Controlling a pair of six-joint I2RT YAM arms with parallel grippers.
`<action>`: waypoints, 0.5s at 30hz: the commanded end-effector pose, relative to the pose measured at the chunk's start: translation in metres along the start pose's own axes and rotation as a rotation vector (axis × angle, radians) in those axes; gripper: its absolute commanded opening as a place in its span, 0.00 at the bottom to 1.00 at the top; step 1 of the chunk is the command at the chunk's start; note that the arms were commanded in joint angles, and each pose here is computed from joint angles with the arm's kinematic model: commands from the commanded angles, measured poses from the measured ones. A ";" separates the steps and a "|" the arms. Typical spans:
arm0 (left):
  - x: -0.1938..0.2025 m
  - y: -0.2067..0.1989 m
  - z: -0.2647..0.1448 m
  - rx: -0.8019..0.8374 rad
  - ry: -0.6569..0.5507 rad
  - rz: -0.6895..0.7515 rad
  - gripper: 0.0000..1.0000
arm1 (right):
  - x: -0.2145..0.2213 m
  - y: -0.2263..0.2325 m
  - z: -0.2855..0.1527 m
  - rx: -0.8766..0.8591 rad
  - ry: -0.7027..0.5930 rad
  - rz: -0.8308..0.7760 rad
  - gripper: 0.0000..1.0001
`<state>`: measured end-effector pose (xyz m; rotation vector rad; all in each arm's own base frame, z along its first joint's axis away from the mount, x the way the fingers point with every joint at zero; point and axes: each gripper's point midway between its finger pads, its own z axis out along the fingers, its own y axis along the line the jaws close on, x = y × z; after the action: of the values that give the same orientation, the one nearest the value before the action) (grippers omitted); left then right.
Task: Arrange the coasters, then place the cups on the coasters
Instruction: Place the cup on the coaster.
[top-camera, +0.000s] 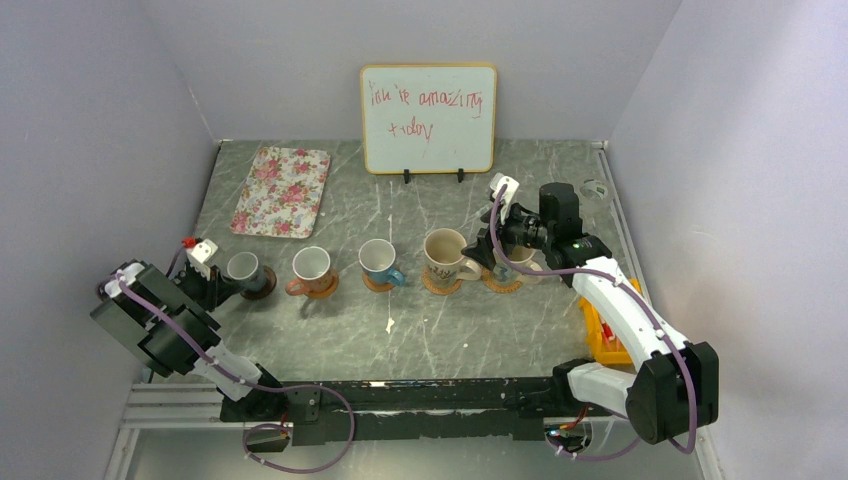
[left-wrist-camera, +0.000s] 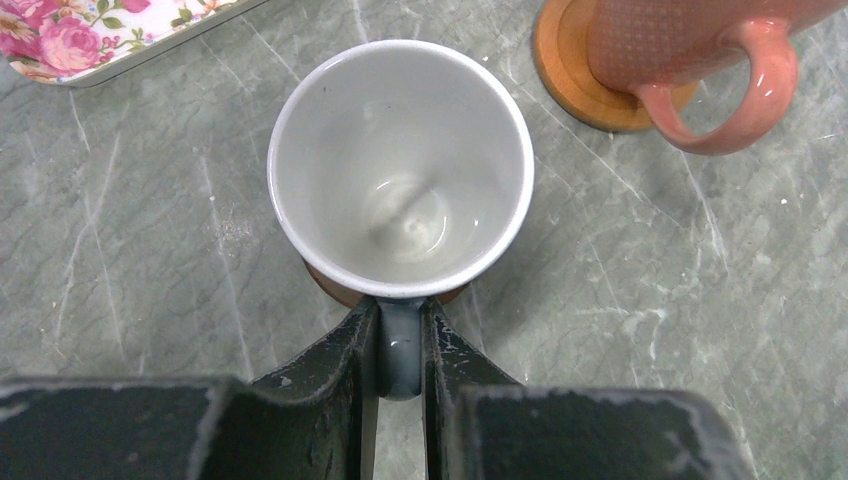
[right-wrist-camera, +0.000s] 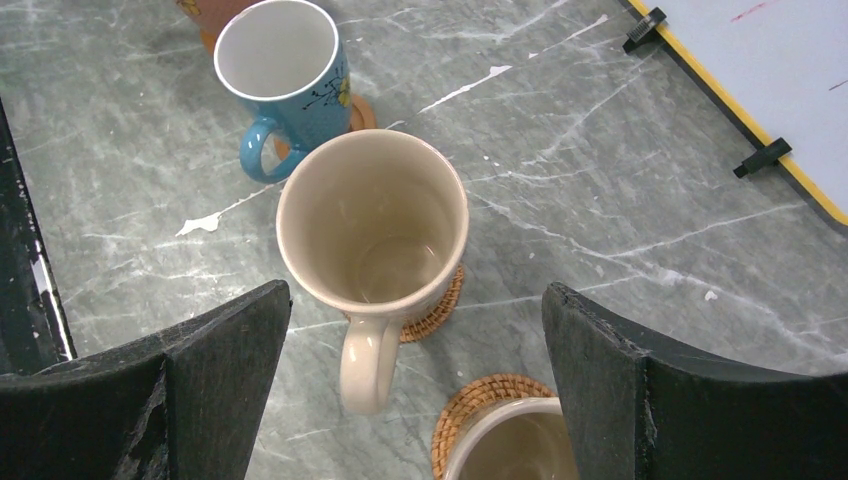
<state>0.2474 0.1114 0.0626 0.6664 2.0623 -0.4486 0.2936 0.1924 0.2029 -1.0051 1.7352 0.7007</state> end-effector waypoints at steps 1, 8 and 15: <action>-0.003 -0.004 -0.001 0.025 -0.034 0.015 0.20 | -0.013 0.002 -0.003 -0.008 -0.046 -0.026 1.00; -0.001 -0.008 -0.003 0.042 -0.036 0.011 0.25 | -0.013 0.002 -0.003 -0.010 -0.047 -0.026 1.00; -0.002 -0.009 -0.004 0.055 -0.048 0.003 0.29 | -0.014 0.002 -0.003 -0.008 -0.048 -0.026 1.00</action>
<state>0.2373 0.1065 0.0562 0.6588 2.0673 -0.5150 0.2934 0.1924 0.2030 -1.0028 1.7366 0.7029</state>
